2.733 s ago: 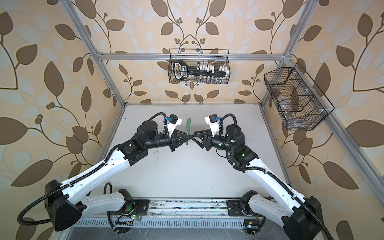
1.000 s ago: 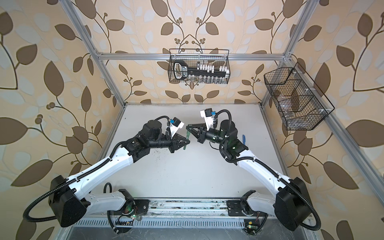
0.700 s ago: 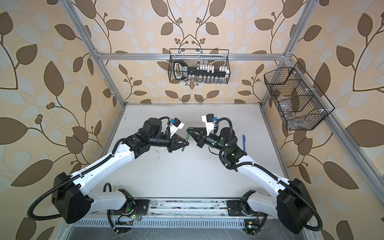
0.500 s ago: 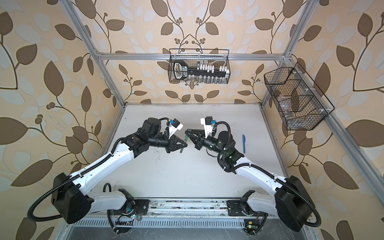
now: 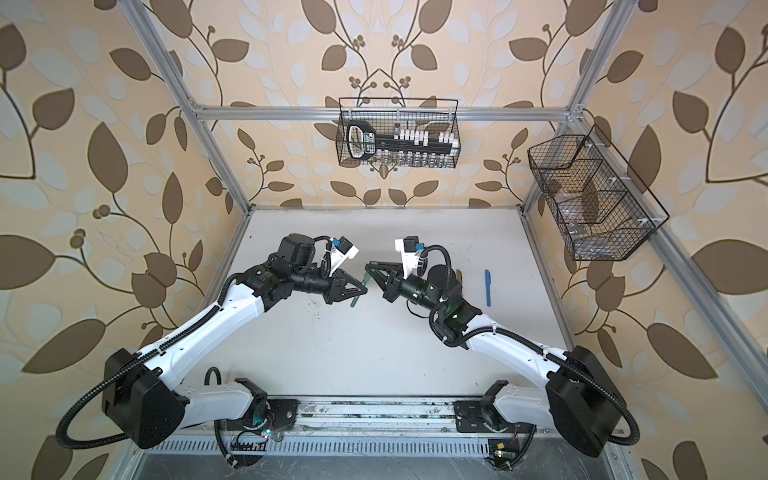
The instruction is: Insert the pens into the pen caps
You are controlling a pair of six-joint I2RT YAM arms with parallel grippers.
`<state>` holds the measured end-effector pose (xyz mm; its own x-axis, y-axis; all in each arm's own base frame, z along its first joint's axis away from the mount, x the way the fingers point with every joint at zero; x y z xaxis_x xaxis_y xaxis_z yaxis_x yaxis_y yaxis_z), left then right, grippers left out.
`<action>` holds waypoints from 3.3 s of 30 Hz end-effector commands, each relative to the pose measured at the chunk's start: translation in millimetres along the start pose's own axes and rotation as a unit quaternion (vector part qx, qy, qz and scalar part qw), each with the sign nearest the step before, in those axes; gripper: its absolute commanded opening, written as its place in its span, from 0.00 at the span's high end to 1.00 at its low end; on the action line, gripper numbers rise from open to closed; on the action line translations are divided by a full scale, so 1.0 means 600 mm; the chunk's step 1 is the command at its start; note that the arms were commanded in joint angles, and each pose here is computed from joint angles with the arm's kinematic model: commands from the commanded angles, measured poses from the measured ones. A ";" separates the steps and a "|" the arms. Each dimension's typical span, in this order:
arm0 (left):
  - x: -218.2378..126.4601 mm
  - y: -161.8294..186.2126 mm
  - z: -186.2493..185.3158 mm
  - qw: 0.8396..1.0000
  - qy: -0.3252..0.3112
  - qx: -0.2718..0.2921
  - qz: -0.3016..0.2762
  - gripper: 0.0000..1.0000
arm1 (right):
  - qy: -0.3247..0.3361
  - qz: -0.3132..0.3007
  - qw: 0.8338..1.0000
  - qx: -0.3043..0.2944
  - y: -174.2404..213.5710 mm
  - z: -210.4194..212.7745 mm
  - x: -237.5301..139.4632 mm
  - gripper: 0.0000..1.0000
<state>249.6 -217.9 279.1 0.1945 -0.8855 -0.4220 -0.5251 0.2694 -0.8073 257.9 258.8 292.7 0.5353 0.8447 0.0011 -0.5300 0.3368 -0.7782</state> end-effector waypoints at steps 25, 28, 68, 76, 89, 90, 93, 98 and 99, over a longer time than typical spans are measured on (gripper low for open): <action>-0.126 -0.014 0.079 0.951 -0.251 -0.065 -0.167 0.01 | 0.084 0.220 0.969 0.078 -0.035 -0.138 -0.008 1.00; -0.189 0.013 0.119 0.878 -0.423 -0.144 -0.175 0.01 | 0.146 0.249 0.952 0.103 -0.047 -0.173 -0.037 1.00; -0.234 0.135 0.159 0.778 -0.584 -0.197 -0.120 0.01 | 0.403 0.413 0.798 0.172 0.034 -0.559 -0.113 0.79; -0.239 0.136 0.170 0.767 -0.610 -0.168 -0.108 0.01 | 0.422 0.367 0.817 0.138 -0.020 -0.546 -0.105 0.57; -0.294 0.176 0.238 0.623 -0.765 -0.053 -0.154 0.01 | 0.495 0.085 0.855 -0.131 -0.092 -0.365 -0.180 0.03; -0.296 0.185 0.247 0.620 -0.767 -0.059 -0.158 0.01 | 0.507 0.051 0.849 -0.138 -0.076 -0.357 -0.204 0.00; -0.291 0.204 0.270 0.628 -0.758 -0.064 -0.165 0.01 | 0.530 -0.038 0.837 -0.129 -0.053 -0.344 -0.271 0.00; -0.287 0.229 0.297 0.633 -0.751 -0.078 -0.170 0.01 | 0.584 -0.097 0.793 -0.142 -0.008 -0.348 -0.343 0.00; -0.285 0.234 0.302 0.634 -0.749 -0.078 -0.177 0.01 | 0.588 -0.117 0.787 -0.147 -0.001 -0.348 -0.353 0.00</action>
<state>284.4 38.3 152.4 0.7886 0.5192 -0.3295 -0.4004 0.0270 -0.9159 283.4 9.4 141.4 0.8747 -0.1211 -0.4693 -0.4527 0.1416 -0.8803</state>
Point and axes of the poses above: each gripper's point midway between its finger pads, its own x axis out along the fingers, its own z axis along the line the jaws close on, y = z × x, the point moved 5 cm from there along -x, back along the fingers, and after that the axes turned 7 degrees about x, right-handed, at the moved point
